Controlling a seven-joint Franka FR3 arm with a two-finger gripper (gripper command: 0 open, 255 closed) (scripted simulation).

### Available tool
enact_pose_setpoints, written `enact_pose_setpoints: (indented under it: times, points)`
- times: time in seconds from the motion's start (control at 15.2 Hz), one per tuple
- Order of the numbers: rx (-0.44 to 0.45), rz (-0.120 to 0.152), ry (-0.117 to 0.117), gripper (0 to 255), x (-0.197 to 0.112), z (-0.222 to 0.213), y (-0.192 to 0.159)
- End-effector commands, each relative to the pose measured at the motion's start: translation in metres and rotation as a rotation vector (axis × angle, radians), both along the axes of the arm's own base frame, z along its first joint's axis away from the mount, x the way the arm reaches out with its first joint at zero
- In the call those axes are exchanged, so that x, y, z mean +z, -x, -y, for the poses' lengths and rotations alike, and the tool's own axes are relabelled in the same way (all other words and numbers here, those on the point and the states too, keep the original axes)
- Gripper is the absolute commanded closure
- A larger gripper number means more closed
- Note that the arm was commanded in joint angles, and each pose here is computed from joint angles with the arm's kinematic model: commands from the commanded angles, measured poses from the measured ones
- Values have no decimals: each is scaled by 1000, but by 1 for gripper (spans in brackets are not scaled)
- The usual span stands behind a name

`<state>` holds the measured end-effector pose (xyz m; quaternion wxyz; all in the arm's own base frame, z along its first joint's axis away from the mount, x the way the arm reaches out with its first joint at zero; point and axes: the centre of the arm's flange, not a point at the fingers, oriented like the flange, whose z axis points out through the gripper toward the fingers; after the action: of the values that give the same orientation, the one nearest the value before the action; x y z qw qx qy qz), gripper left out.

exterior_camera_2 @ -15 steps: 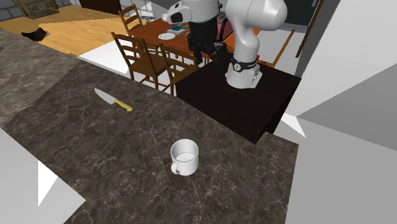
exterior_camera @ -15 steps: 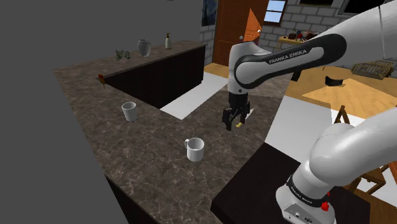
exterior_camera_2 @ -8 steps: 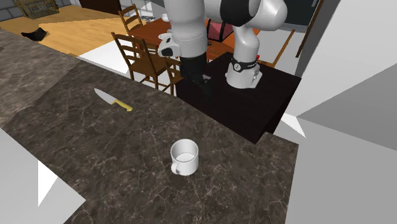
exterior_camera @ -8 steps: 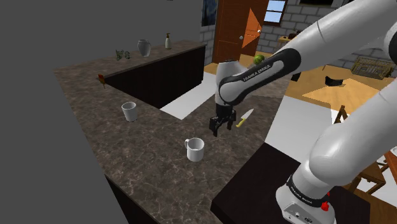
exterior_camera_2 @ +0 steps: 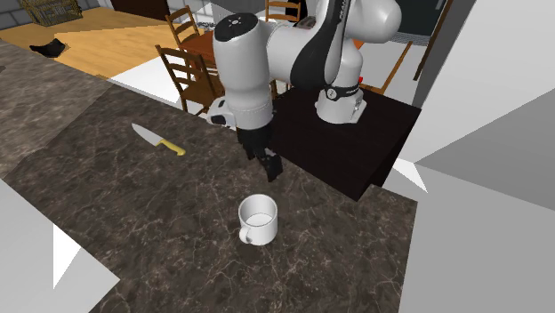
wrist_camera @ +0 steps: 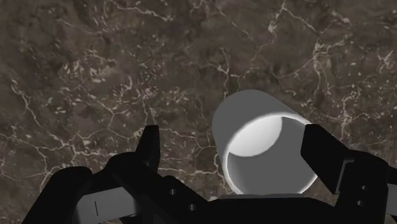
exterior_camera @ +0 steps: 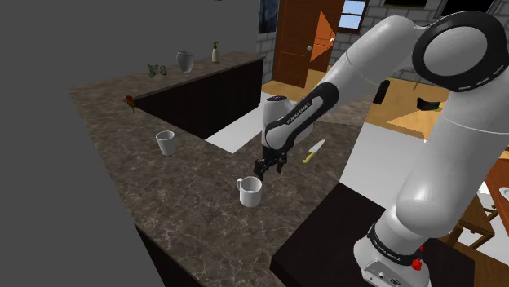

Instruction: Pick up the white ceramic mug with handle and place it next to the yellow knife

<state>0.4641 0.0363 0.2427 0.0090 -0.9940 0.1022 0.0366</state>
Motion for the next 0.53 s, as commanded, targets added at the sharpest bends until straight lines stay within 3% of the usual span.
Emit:
enact_pose_setpoints:
  times: [0.0,0.26,0.46]
  points:
    - [-9,17,6,0,-21,-1,-16]
    - [-28,46,18,0,-60,-1,-47]
    - [-29,49,19,0,-74,-1,-50]
